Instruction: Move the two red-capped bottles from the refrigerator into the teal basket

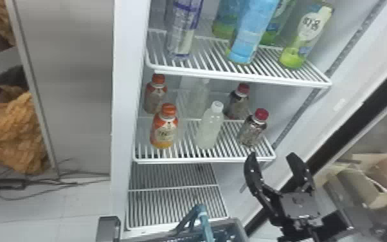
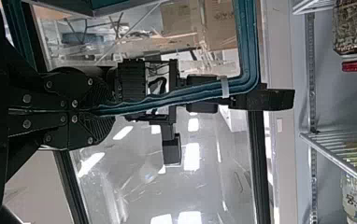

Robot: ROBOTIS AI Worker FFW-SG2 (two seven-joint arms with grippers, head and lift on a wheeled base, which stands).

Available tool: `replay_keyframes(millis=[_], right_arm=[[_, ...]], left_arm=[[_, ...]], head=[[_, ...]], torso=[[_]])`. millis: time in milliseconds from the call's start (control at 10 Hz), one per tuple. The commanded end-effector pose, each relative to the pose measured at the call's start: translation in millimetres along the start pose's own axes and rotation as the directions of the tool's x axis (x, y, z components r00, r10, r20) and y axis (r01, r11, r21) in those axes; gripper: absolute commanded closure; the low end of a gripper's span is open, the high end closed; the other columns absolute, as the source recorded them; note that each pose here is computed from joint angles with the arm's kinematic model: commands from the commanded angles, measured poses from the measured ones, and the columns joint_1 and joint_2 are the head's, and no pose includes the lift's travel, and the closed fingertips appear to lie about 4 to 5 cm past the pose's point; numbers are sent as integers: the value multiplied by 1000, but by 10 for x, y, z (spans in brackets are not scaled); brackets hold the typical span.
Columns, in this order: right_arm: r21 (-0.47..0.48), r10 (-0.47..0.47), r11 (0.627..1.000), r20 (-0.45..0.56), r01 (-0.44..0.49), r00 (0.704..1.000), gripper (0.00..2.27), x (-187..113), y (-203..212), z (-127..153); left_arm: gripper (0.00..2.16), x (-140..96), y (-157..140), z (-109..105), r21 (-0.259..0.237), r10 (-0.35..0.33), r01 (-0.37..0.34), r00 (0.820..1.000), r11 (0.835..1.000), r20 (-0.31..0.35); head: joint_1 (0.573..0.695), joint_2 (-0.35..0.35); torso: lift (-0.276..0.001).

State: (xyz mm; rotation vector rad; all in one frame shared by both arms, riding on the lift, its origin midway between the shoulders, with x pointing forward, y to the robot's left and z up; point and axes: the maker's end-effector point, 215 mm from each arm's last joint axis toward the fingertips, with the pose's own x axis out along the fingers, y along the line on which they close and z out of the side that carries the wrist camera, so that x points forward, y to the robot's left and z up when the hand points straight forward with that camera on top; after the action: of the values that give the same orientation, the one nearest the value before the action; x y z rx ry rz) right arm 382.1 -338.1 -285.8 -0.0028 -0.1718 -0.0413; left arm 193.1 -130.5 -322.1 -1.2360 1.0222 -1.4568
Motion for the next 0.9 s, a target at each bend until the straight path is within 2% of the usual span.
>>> replay_keyframes(millis=[0,500,800], right_arm=[[-2,-5,1000,6,5,1000,76,8,-27,8],[-5,-23,1000,14,23,1000,75,26,-89,17],[-31,-39,999,11,40,999,75,149,-209,-90]], left_arm=[[1124,-2,3,-1,1,2,-2,1000,1000,-3],[1124,1,25,-25,-7,4,-4,1000,1000,-5],[1124,-2,64,-31,-15,12,-12,1000,1000,-11]], head=[[695,-350],[695,-350],[695,-350]], torso=[[-228],[-228],[-228]])
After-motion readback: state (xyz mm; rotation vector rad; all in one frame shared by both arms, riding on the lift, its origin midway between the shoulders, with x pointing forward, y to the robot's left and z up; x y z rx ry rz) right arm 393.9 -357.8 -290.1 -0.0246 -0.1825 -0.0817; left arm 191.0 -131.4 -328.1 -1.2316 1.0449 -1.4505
